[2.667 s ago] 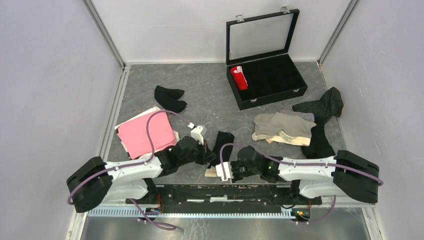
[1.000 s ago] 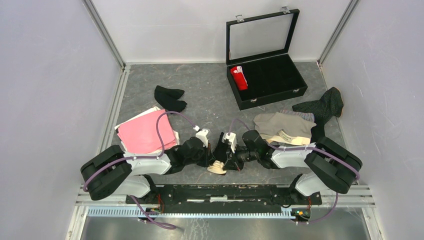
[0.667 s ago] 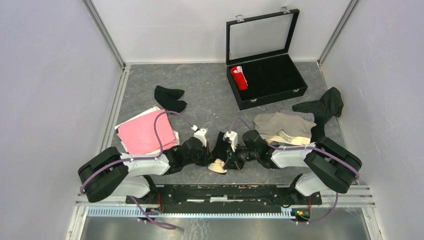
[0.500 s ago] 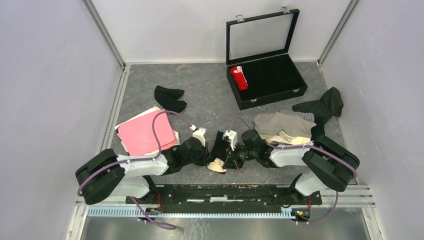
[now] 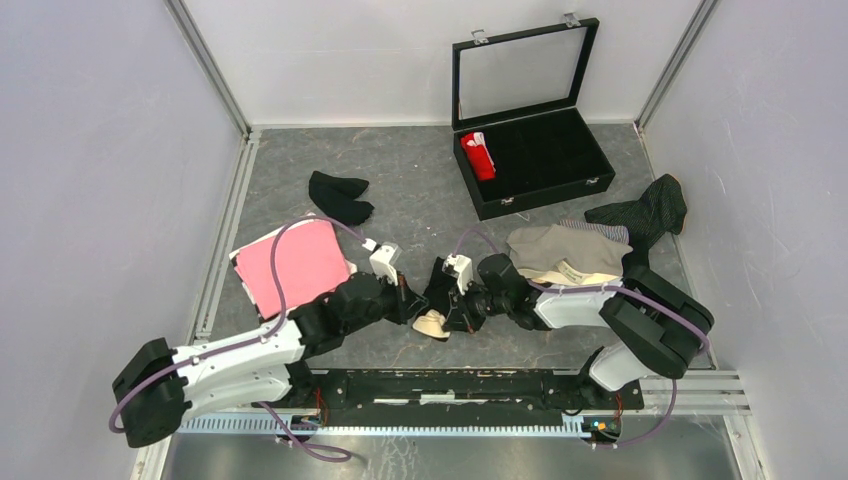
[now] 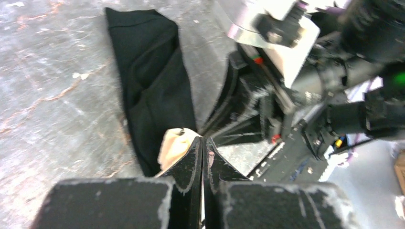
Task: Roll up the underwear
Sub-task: Roll the underwear to the center of the board.
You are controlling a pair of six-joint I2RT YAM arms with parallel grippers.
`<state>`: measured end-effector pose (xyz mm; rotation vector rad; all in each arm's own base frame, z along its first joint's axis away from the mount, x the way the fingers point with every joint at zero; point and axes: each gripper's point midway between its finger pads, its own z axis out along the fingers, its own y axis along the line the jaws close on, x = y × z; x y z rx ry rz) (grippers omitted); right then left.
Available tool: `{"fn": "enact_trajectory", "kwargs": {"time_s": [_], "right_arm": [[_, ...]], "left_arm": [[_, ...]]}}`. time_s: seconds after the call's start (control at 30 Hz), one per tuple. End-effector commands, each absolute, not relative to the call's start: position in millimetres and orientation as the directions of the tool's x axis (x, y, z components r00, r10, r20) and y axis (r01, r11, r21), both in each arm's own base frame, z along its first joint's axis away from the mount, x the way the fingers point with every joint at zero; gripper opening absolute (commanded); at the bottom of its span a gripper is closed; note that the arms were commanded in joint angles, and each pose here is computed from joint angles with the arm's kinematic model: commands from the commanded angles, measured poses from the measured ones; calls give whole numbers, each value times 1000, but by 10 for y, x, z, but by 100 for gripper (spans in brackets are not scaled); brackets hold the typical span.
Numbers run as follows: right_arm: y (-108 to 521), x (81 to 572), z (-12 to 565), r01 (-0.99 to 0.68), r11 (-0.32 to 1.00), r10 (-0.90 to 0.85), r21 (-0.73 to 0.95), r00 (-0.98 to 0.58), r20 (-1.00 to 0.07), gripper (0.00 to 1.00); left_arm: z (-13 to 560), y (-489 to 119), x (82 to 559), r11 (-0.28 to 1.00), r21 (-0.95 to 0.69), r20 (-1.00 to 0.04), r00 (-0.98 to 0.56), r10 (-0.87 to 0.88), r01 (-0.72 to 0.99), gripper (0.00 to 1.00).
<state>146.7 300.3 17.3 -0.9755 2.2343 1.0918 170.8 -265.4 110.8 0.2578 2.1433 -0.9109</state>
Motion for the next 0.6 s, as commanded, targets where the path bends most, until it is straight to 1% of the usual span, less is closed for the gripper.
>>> {"fn": "enact_trajectory", "kwargs": {"time_s": [0.0,0.07,0.23,0.47,0.57], "right_arm": [[2568,1490,-306,-681,622,-458,387,-717,-526,8],[2556,1492,-319,-675,628,-455,388,-723,-520,12],[2553,1487,-334,-666,632,-452,396,-732,-510,16],[2554,1484,-324,-669,629,-453,397,-730,-512,20],[2554,1488,-319,-670,629,-453,395,-728,-514,21]], "left_arm": [[1249,-2796,1501,606,-524,-781,-621,-62,598,2],[1215,-2832,1437,580,-525,-781,-624,-37,623,2],[1131,-2963,1356,534,-524,-776,-630,21,663,2],[937,-3065,1433,566,-505,-761,-646,64,651,2],[849,-3041,1522,614,-491,-756,-653,53,618,2]]}}
